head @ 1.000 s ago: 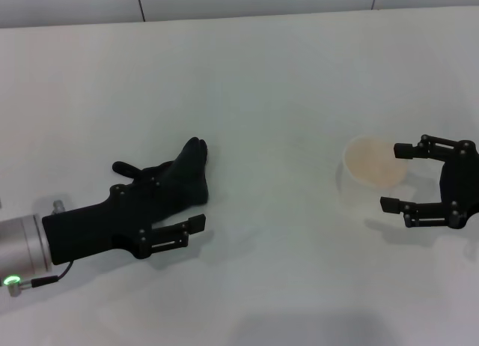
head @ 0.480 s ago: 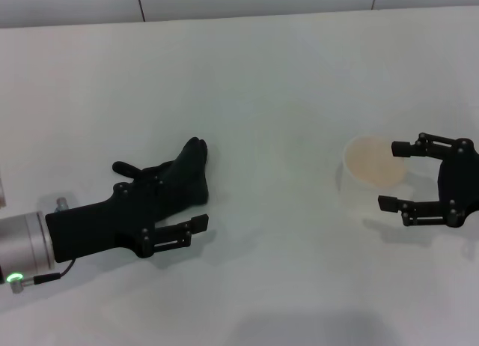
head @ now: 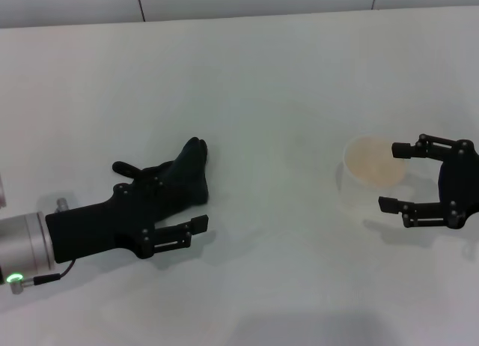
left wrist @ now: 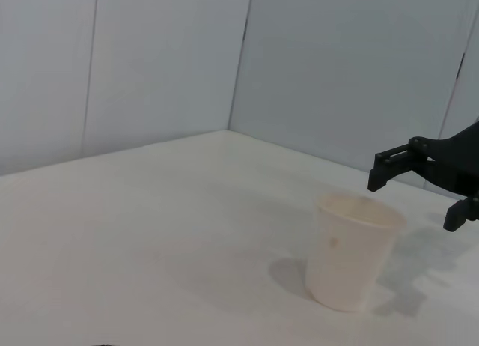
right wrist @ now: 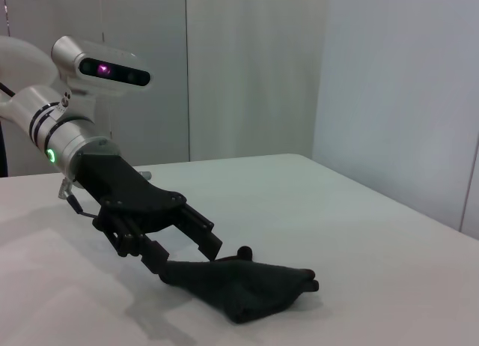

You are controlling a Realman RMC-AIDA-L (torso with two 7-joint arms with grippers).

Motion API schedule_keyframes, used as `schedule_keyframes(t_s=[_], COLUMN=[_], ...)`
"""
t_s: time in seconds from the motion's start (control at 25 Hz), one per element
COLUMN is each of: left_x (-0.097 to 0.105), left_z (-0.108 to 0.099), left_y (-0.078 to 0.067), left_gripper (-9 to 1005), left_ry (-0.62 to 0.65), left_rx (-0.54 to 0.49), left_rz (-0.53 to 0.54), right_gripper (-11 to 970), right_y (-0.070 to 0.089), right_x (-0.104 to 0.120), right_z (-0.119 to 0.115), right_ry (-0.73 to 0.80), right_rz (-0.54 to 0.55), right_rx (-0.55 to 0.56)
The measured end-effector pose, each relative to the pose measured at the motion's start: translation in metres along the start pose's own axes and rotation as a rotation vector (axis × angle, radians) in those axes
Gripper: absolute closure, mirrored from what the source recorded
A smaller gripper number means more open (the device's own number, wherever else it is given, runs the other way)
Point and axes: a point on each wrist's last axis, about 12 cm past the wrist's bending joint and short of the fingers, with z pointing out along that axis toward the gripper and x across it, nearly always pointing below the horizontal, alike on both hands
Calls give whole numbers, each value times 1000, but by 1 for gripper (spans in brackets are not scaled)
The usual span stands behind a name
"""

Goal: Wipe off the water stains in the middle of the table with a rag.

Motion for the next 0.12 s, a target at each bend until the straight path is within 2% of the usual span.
schedule_keyframes(t_s=[0.12], left_x=[0], left_z=[0], left_y=[0], left_gripper=[215], left_ry=[1], left_rx=[1], left_rz=[0], right_gripper=[102], right_y=[0], right_x=[0], right_z=[0], right_ry=[0], right_rz=[1], right_rx=[0])
